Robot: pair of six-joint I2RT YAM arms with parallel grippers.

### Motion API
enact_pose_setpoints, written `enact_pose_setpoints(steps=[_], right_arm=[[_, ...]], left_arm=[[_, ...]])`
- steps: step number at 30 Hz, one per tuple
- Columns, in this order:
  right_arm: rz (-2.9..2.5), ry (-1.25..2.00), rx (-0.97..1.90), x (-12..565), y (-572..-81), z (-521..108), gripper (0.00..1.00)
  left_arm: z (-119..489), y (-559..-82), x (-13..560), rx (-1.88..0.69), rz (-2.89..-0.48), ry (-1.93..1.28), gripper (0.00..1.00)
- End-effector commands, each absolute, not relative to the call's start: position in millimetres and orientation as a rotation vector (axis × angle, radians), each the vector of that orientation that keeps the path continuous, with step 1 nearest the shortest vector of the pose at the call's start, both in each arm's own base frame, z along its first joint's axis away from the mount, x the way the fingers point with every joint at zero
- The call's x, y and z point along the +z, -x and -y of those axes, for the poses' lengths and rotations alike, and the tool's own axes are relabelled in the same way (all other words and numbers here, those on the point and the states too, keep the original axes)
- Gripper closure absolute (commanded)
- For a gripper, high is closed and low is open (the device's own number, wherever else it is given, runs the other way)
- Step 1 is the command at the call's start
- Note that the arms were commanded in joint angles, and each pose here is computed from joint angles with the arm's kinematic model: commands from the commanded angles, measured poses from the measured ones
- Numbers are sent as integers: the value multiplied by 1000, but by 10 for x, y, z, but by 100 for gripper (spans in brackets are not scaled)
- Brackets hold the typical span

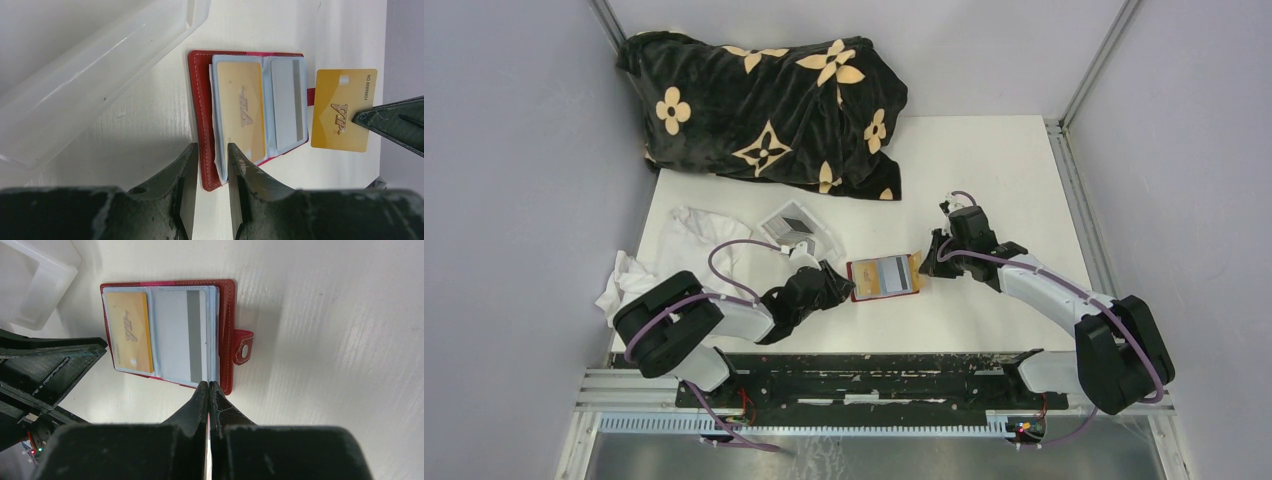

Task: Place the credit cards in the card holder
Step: Turn over the card slot in the card holder.

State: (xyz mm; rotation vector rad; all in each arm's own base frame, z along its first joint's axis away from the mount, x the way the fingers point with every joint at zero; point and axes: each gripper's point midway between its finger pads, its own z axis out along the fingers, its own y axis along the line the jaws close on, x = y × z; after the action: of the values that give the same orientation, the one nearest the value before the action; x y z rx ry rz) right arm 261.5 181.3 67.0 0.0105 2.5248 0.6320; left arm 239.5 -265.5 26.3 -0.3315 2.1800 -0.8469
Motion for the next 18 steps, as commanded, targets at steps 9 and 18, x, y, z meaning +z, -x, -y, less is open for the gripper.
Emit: enact_pose_setpoints(steps=[9, 18], right_arm=[[-2457, -2, 689, 806, -2793, -1929, 99], [-2468, -2, 686, 754, -2799, -1928, 99]], left_arm=[[2747, -2482, 378, -871, -2128, 315, 66], [2754, -2485, 368, -870, -2130, 314, 66]])
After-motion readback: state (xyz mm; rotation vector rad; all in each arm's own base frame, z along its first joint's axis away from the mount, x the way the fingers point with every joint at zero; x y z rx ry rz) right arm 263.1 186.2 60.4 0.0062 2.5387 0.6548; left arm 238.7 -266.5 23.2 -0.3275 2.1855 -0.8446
